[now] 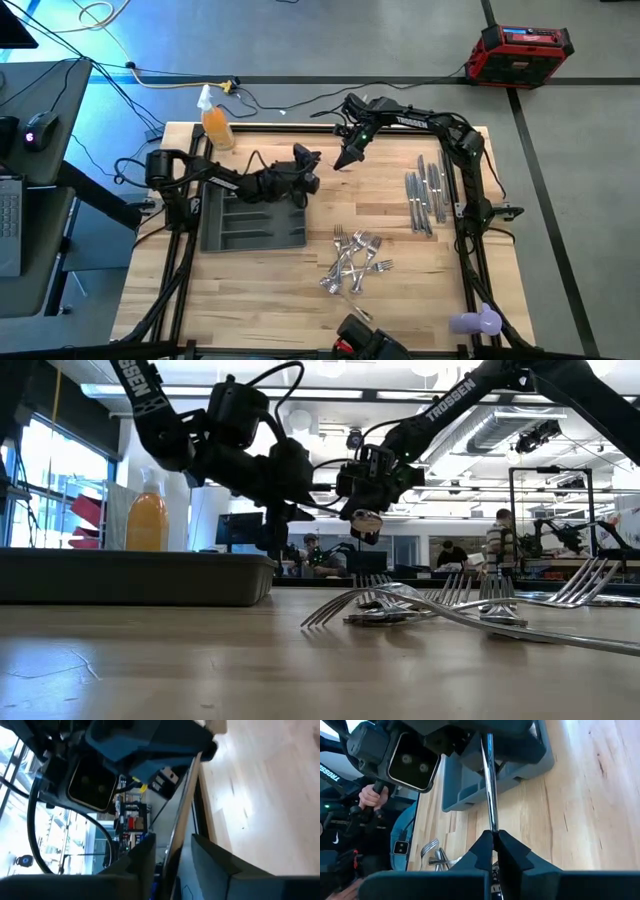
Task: Sort silverware
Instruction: Put the silver spoon into the black silverware tray
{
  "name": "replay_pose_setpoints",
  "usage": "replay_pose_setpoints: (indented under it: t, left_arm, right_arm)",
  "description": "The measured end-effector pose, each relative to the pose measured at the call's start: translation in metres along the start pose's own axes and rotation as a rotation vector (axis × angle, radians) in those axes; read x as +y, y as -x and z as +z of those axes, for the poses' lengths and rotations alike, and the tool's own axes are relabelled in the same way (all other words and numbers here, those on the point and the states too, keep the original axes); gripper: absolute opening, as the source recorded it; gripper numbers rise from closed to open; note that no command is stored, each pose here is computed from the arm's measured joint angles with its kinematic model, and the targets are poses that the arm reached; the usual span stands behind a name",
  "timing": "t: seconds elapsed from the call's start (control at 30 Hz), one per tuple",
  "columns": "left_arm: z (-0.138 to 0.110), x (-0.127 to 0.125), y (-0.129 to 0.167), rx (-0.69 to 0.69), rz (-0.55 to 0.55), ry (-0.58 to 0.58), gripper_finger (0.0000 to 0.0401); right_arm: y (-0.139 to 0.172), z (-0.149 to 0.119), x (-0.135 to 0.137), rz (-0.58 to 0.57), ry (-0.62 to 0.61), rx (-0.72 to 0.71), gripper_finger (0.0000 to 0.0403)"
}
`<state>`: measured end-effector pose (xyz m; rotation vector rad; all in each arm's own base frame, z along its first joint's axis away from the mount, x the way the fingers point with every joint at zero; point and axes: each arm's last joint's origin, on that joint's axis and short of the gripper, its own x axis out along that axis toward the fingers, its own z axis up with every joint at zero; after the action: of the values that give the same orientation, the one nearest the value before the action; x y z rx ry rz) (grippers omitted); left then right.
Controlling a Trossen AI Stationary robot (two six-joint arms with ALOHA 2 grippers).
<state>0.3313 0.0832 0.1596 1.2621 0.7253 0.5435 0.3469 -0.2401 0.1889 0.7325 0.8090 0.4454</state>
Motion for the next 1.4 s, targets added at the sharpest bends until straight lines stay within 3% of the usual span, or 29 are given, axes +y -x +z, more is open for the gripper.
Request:
replay_pose_setpoints:
  t: [0.23, 0.53, 0.67, 0.9, 1.03, 1.27, 1.4]
  left_arm:
    - [0.004, -0.002, 0.003, -0.010, -0.010, -0.021, 0.0009]
    - [0.008, -0.005, 0.007, 0.012, -0.009, -0.035, 0.0000]
    - [0.009, -0.006, 0.008, 0.008, -0.022, -0.010, 0.0000]
    - [0.009, -0.008, 0.008, 0.018, -0.038, 0.002, 0.0001]
    - [0.008, -0.009, 0.009, 0.024, -0.054, 0.004, 0.0000]
    - [0.001, 0.009, 0.021, 0.064, -0.191, 0.142, 0.0000]
    - [-0.010, 0.041, 0.034, 0.042, -0.341, 0.343, 0.0000]
  right_arm:
    - [0.000, 0.001, 0.000, -0.013, -0.012, -0.001, 0.0000]
    - [0.000, 0.002, -0.001, -0.027, 0.017, -0.004, 0.0009]
    - [-0.001, 0.002, 0.000, -0.036, 0.027, 0.000, 0.0053]
    - [0.002, 0.002, -0.002, -0.038, 0.027, -0.011, 0.0172]
    - [0.012, 0.001, -0.008, -0.072, -0.015, -0.022, 0.0210]
    - [0.042, 0.005, 0.007, -0.303, 0.055, -0.022, 0.0211]
    - [0.052, 0.010, 0.020, -0.408, 0.122, -0.037, 0.0200]
